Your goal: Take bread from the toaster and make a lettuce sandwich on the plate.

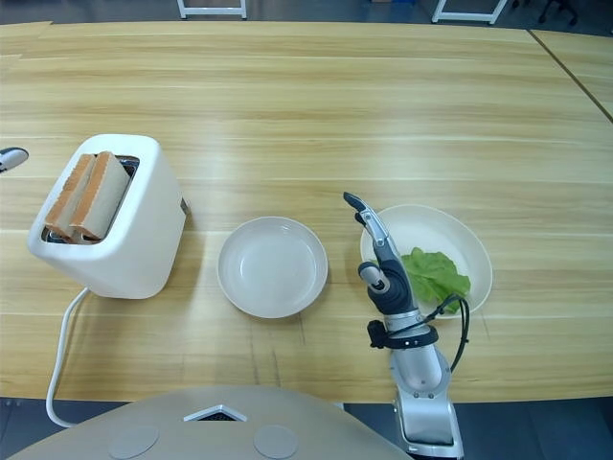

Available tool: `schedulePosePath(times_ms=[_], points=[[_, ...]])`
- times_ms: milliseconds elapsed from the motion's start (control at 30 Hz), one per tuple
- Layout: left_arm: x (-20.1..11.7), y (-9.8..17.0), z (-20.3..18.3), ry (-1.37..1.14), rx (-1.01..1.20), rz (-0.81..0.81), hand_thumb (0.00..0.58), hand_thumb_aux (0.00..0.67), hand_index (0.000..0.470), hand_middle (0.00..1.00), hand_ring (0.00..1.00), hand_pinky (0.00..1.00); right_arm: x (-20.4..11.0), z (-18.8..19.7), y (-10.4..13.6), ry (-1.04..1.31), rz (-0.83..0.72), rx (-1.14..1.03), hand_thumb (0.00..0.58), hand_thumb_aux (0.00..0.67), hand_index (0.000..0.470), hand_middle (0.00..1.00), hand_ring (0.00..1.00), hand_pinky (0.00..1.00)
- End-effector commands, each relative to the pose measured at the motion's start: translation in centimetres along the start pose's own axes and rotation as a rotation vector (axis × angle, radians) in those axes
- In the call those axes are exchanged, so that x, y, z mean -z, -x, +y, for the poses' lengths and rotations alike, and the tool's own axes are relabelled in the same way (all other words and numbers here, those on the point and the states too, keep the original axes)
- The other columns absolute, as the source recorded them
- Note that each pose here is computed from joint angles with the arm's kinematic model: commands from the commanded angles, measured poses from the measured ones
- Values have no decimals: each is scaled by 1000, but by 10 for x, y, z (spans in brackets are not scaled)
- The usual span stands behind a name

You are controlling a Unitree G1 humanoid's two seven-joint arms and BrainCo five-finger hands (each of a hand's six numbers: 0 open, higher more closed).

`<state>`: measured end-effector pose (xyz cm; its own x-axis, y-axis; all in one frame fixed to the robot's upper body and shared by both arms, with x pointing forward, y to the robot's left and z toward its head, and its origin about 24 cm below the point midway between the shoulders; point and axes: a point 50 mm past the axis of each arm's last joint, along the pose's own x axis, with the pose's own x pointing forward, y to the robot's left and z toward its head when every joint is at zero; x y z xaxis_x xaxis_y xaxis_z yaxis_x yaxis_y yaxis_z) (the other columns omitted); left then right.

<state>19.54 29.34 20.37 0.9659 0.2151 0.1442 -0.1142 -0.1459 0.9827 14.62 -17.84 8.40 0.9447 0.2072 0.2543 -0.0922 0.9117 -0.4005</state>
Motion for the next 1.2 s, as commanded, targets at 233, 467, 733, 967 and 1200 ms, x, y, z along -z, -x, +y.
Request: schedulePosePath(times_ms=[233, 467, 733, 967, 1200], points=[[-11, 4, -37, -189, 185, -57, 0, 0, 0, 0, 0, 0, 0, -6, 4, 13, 19, 14, 0, 0, 0, 0, 0, 0], [-19, 7, -45, -325, 238, -110, 0, 0, 0, 0, 0, 0, -1, -7, 4, 16, 17, 16, 0, 0, 0, 0, 0, 0], [-36, -1, -24, -389, 178, -197, 0, 0, 0, 0, 0, 0, -2, -7, 4, 17, 16, 21, 0, 0, 0, 0, 0, 0], [-38, 0, -34, -394, 233, -213, 0, 0, 0, 0, 0, 0, -2, -7, 5, 14, 21, 24, 0, 0, 0, 0, 0, 0], [-28, 6, -47, -299, 300, -159, 0, 0, 0, 0, 0, 0, -2, -8, 7, 15, 27, 29, 0, 0, 0, 0, 0, 0]])
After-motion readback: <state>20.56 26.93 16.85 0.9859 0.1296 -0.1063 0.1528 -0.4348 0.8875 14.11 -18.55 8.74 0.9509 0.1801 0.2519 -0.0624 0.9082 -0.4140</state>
